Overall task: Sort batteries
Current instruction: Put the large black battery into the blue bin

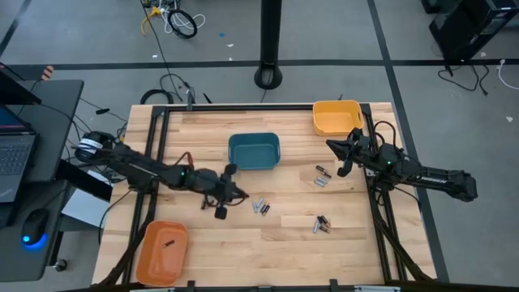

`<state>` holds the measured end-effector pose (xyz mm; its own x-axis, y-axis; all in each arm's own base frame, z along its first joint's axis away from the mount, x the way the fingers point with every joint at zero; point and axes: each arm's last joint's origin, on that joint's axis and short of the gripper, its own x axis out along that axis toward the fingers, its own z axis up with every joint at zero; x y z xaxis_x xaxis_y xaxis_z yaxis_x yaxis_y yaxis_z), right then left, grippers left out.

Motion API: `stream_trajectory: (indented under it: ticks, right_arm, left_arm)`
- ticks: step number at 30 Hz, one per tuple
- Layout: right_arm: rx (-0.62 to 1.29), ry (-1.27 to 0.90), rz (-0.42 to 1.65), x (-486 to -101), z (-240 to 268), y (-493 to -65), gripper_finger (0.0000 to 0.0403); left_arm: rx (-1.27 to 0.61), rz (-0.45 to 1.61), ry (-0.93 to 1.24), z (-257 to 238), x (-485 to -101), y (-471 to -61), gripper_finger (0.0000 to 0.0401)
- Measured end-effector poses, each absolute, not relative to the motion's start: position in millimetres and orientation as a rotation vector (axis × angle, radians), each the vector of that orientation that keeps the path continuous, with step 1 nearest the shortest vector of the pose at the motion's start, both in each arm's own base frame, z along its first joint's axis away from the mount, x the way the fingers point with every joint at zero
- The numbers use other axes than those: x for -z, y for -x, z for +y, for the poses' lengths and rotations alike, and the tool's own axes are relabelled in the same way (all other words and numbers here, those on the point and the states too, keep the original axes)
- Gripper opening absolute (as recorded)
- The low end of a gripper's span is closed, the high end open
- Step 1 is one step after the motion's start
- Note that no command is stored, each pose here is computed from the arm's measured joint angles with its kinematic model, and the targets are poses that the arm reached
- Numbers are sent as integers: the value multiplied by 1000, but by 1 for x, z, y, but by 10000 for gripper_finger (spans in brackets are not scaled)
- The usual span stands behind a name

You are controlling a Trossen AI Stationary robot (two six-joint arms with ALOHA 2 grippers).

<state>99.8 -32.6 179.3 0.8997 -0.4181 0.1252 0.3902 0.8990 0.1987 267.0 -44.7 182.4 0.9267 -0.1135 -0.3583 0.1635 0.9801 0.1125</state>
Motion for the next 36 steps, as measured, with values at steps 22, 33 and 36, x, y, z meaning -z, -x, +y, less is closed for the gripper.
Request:
stream_trajectory:
  ticks: [22, 33, 36]
  right_arm:
    - [383, -148, -305, -193, -31, -98, 22]
    - [275, -137, -44, -206, -26, -124, 9]
    - [317, -161, 154, -219, -26, -136, 10]
  left_arm:
    - [18, 159, -121, 9, -169, -248, 5]
    - [29, 142, -117, 16, -170, -248, 5]
    - [27, 143, -118, 16, -170, -248, 5]
